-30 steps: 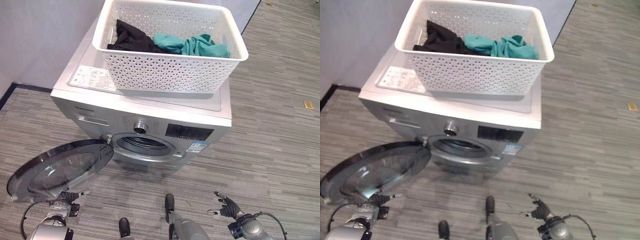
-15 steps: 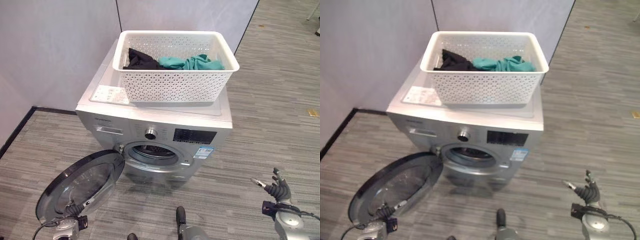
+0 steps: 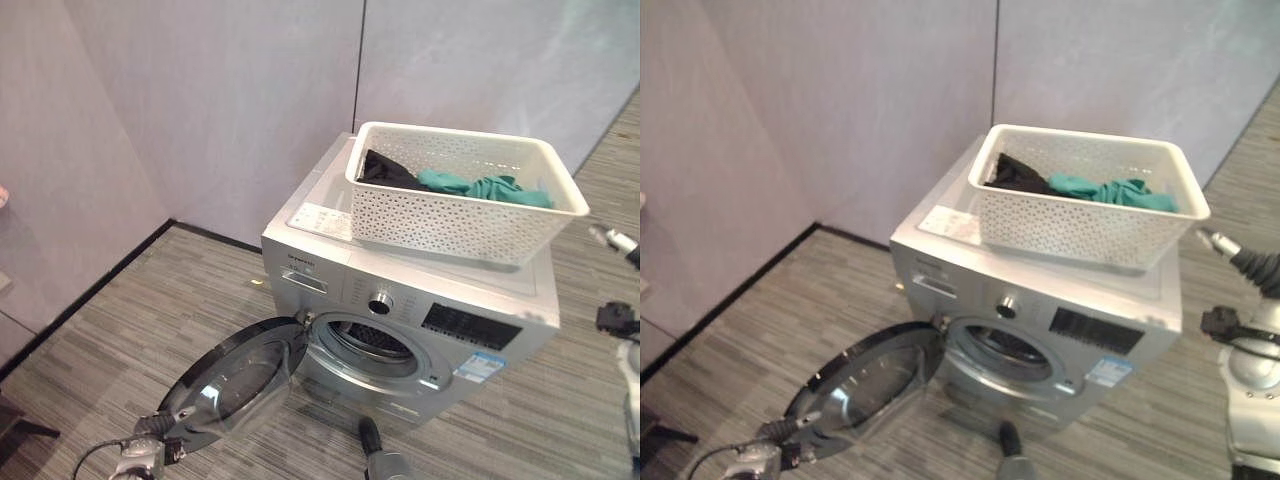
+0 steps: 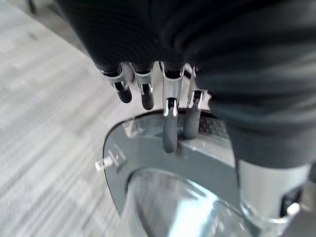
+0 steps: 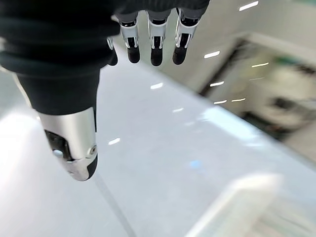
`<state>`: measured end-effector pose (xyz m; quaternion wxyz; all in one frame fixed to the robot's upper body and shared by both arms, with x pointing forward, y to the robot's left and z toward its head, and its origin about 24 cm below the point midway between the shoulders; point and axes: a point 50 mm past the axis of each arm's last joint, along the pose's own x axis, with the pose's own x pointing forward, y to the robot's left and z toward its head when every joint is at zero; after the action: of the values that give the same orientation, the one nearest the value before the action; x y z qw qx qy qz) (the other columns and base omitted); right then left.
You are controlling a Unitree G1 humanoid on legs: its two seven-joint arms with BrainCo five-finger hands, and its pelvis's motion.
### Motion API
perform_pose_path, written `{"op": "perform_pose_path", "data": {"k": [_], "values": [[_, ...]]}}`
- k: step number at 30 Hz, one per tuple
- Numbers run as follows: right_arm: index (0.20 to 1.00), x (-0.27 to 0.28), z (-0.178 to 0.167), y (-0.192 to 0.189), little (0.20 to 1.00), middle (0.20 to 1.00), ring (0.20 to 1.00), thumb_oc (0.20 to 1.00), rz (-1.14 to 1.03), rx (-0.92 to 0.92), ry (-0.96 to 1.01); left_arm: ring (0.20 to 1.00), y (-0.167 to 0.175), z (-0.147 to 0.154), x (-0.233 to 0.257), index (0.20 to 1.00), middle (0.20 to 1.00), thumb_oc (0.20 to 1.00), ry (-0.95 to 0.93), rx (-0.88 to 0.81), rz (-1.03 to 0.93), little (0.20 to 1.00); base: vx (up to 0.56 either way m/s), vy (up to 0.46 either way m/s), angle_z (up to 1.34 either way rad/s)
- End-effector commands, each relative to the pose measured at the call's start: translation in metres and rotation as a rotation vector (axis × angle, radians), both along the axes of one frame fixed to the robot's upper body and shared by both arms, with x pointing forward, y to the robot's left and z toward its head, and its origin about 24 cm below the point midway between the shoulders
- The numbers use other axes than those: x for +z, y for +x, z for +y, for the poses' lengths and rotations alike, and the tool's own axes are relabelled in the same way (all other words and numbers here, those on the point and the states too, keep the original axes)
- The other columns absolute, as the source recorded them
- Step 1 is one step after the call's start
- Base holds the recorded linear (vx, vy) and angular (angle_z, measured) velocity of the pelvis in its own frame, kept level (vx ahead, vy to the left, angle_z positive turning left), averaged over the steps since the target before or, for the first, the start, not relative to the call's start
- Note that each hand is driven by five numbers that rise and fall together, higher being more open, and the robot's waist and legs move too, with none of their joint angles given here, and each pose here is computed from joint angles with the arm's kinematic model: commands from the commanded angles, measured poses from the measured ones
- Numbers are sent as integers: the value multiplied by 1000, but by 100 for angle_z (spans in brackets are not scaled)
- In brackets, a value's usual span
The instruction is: Grab the laundry basket,head to the washer,open it,put in the laundry and shut it.
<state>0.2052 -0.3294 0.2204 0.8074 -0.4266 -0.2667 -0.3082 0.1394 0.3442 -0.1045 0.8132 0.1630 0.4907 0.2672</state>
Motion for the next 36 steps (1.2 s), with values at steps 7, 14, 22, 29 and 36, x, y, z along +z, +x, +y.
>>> {"op": "perform_pose_path", "data": {"k": [7,14,22,29,36], "values": [[1000,75,-34,-6,1000,1000,1000,1000,-28,-96,-162,1000,48,-4,22,1000,1000,1000,8,-166,-120,1000,198,-192,42],[1000,97,-10,21,1000,1000,1000,1000,192,201,-178,1000,50,-9,20,1000,1000,1000,-53,-165,-156,1000,50,-140,-9],[1000,86,29,32,1000,1000,1000,1000,616,461,-306,1000,43,-22,10,1000,1000,1000,-149,-195,-164,1000,-13,-9,1],[1000,75,29,36,1000,1000,1000,1000,846,428,-405,1000,31,-21,4,1000,1000,1000,-195,-182,-152,1000,-11,26,1],[1000,76,13,38,1000,1000,1000,1000,958,305,-485,1000,15,-22,-3,1000,1000,1000,-236,-158,-125,1000,-2,8,-1]]}}
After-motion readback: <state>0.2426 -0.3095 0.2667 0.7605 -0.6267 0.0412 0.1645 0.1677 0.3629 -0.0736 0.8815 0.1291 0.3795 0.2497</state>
